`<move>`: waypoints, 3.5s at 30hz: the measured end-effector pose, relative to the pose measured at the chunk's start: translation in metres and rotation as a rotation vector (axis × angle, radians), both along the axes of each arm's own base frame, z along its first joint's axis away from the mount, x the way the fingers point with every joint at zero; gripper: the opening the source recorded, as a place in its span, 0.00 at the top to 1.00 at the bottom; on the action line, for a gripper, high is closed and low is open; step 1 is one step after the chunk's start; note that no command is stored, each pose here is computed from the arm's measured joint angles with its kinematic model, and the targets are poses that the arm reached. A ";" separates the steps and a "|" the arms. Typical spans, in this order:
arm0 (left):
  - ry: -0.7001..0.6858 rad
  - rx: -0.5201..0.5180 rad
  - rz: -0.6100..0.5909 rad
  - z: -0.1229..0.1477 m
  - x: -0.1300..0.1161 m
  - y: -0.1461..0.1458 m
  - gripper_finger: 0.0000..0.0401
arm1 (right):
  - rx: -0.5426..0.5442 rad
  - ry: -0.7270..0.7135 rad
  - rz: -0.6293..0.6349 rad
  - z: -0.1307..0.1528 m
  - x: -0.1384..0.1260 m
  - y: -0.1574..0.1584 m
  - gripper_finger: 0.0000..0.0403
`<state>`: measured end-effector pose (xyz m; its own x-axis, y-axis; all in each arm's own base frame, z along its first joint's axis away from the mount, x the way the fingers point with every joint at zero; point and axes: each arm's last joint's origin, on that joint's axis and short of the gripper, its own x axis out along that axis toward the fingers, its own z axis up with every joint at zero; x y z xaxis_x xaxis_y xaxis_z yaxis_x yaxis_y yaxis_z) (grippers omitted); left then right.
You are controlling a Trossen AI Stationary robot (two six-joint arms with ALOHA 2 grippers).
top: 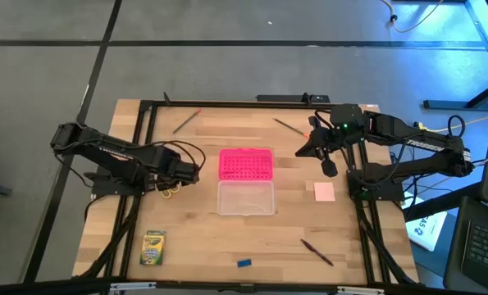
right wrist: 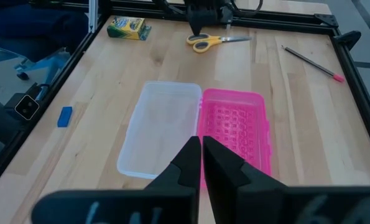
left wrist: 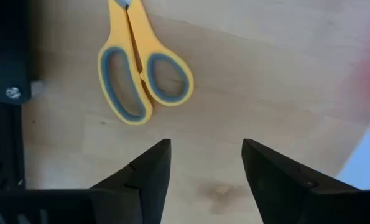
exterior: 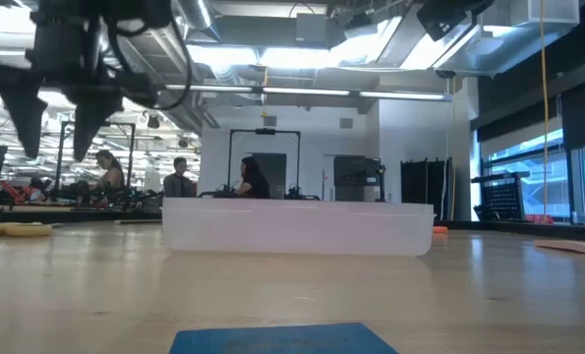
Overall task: Pack school essentials
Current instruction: Put the scissor into the pencil case
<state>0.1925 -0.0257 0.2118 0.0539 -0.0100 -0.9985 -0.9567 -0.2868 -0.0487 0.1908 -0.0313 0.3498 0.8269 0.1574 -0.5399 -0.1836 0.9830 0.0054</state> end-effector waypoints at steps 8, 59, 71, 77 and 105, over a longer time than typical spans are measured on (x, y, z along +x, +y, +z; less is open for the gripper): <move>-0.002 0.003 0.068 -0.033 -0.007 0.011 0.52 | 0.000 0.000 0.000 0.000 0.000 0.000 0.95; -0.048 0.032 0.113 -0.074 -0.021 0.021 0.54 | 0.000 0.000 0.000 0.000 0.000 0.000 0.95; -0.039 0.034 0.030 -0.075 -0.021 0.020 0.70 | 0.000 0.000 0.000 0.000 0.000 0.000 0.95; -0.034 0.034 0.000 -0.075 -0.022 0.019 0.78 | 0.000 0.000 0.000 0.000 0.000 0.000 0.95; -0.049 0.051 -0.361 -0.074 -0.021 0.008 0.98 | 0.000 0.000 0.000 0.000 0.000 0.000 0.95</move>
<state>0.1718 -0.0180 0.1381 0.1042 0.0128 -0.9945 -0.9920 0.0732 -0.1030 0.1907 -0.0314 0.3499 0.8272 0.1570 -0.5396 -0.1832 0.9831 0.0052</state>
